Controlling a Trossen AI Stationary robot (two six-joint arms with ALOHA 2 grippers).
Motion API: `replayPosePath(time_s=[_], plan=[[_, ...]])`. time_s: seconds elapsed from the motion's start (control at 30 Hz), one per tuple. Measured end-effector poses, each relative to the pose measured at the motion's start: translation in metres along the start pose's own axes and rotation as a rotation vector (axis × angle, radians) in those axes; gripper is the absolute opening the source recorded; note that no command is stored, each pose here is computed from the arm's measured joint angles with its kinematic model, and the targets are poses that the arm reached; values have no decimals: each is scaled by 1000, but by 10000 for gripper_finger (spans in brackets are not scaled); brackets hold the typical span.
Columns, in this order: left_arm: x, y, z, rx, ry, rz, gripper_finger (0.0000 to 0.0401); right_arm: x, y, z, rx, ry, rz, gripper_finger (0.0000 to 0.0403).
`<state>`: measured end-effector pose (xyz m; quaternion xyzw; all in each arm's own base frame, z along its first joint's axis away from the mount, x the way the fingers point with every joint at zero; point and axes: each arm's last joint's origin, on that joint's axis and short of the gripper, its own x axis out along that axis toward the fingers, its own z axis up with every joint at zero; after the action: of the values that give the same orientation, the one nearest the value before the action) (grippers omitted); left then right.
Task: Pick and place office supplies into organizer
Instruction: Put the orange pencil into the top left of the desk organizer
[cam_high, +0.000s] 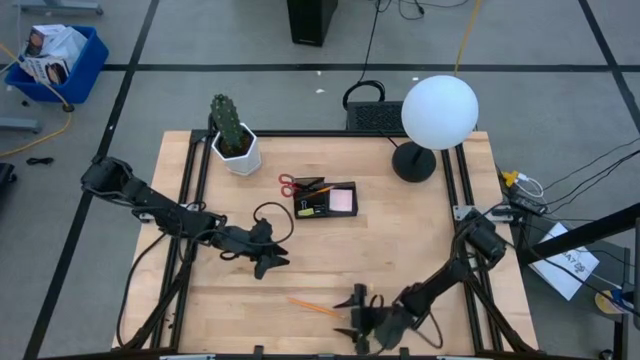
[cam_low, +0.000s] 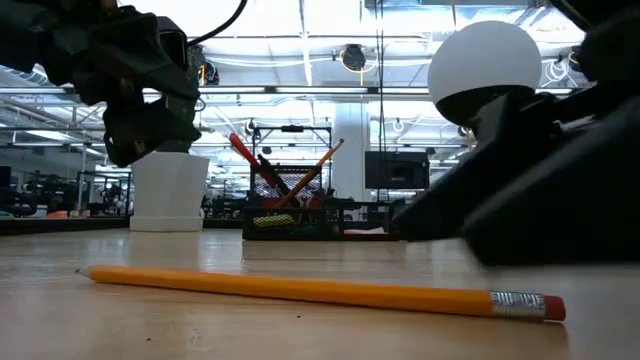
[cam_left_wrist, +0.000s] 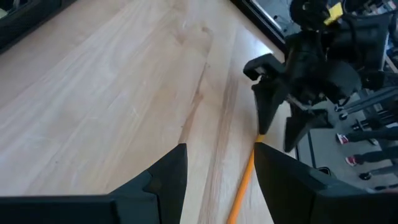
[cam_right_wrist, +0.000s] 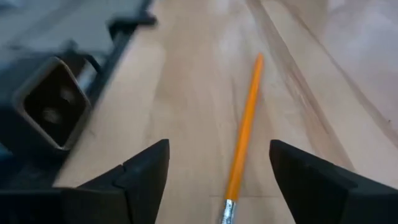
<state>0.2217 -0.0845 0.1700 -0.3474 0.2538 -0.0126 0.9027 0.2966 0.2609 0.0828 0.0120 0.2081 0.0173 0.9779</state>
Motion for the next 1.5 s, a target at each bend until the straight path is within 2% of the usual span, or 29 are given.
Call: replayPosePath(time_s=[0.13,0.23,0.4,0.53,0.67,0.8,1.0,1.1,1.2,1.37,1.5], plan=[[0,0,0,20,-3,-2,188,8,7,10,-1,87,-52,261],[0,-1,1,18,-7,-9,188,12,4,-2,44,138,-82,246],[0,-4,2,19,-18,-37,188,16,0,0,81,168,-54,221],[0,-6,3,21,-30,-57,188,20,-11,-2,154,236,-99,198],[0,-6,3,21,-31,-57,188,18,-29,-21,123,359,-135,173],[0,-6,3,21,-31,-58,188,12,-42,-36,107,350,-131,151],[0,-6,3,15,-34,-62,188,-1,-67,-57,169,241,-75,134],[-1,-7,4,13,-41,-71,188,-5,-78,-62,149,211,-76,126],[-1,-8,5,14,-52,-83,188,-3,-77,-60,115,196,-78,116],[-1,-8,5,17,-55,-85,188,3,-72,-56,-43,224,-72,94],[-1,-9,5,16,-55,-85,188,2,-72,-57,-104,264,-78,83]])
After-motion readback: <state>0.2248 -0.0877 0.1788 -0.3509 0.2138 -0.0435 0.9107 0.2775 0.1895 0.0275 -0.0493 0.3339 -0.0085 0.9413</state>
